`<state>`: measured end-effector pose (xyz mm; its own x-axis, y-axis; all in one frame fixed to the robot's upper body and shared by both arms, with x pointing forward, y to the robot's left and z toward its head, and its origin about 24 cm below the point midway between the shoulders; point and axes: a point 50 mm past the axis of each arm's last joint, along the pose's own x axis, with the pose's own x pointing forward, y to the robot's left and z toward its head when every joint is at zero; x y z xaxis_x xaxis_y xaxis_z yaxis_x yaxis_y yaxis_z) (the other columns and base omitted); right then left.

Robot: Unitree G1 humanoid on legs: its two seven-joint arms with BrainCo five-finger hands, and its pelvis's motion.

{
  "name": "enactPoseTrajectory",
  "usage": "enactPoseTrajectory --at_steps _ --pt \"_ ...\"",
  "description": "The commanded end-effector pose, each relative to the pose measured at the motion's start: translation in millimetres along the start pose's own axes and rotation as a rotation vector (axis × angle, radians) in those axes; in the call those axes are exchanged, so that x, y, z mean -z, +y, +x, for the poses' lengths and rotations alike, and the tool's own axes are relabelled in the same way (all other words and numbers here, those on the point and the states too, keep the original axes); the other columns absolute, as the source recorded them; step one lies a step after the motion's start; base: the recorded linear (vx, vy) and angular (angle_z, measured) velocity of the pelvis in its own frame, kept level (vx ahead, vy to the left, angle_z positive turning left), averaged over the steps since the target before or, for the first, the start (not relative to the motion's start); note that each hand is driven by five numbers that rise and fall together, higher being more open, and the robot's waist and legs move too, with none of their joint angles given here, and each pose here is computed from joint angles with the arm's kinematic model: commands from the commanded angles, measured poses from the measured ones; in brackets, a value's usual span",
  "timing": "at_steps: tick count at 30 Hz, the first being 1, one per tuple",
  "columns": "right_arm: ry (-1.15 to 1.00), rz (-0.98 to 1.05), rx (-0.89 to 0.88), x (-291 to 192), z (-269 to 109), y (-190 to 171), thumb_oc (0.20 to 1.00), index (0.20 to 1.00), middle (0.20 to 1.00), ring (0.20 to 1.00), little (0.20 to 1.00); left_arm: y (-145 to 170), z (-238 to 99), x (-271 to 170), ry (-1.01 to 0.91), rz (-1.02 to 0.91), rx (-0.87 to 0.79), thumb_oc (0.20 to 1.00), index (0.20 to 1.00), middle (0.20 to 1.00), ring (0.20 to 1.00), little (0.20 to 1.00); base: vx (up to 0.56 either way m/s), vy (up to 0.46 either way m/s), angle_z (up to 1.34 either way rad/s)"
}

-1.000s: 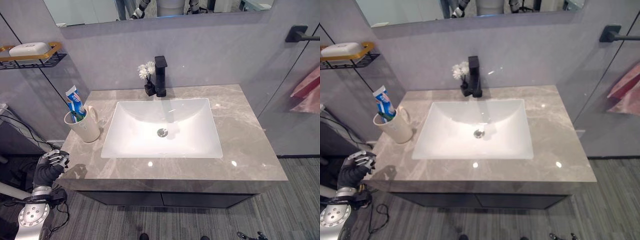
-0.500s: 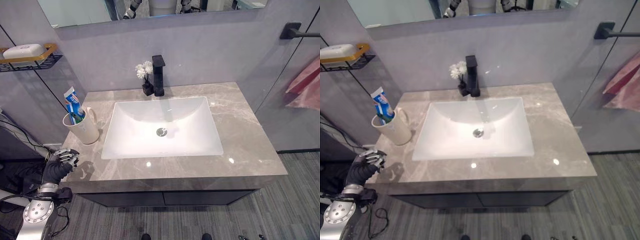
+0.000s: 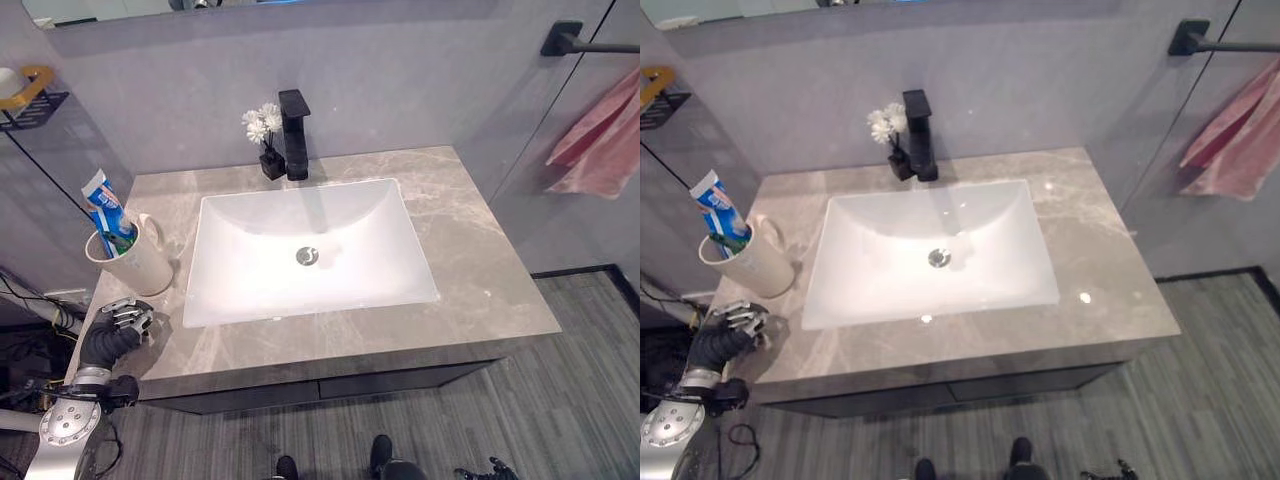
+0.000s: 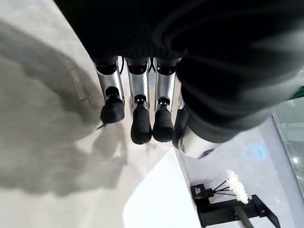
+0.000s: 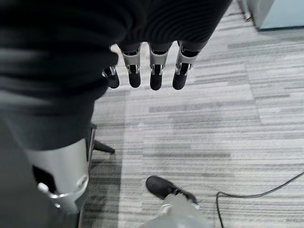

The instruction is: Put brush and paste in cup on sink, flatten towel.

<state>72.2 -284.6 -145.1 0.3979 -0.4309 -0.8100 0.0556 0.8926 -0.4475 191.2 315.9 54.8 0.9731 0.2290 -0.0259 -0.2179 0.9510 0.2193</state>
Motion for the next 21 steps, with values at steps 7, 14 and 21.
enactPoseTrajectory --at_steps 7,14,21 --pt "-0.04 -0.001 0.121 -12 5 -35 1.0 1.0 1.0 1.0 1.0 -7 13 -27 -0.156 -0.093 0.019 0.2 0.2 0.2 0.2 0.2 0.06 0.038 0.18" --pt "-0.008 -0.018 0.121 -6 5 -35 1.0 1.0 1.0 1.0 1.0 -13 11 -22 -0.143 -0.121 0.01 0.2 0.2 0.2 0.2 0.2 0.09 0.149 -0.11" --pt "-0.018 -0.089 0.048 -8 4 -17 1.0 1.0 1.0 1.0 1.0 -2 1 -23 -0.134 -0.079 0.022 0.2 0.2 0.2 0.2 0.2 0.09 0.204 -0.1"
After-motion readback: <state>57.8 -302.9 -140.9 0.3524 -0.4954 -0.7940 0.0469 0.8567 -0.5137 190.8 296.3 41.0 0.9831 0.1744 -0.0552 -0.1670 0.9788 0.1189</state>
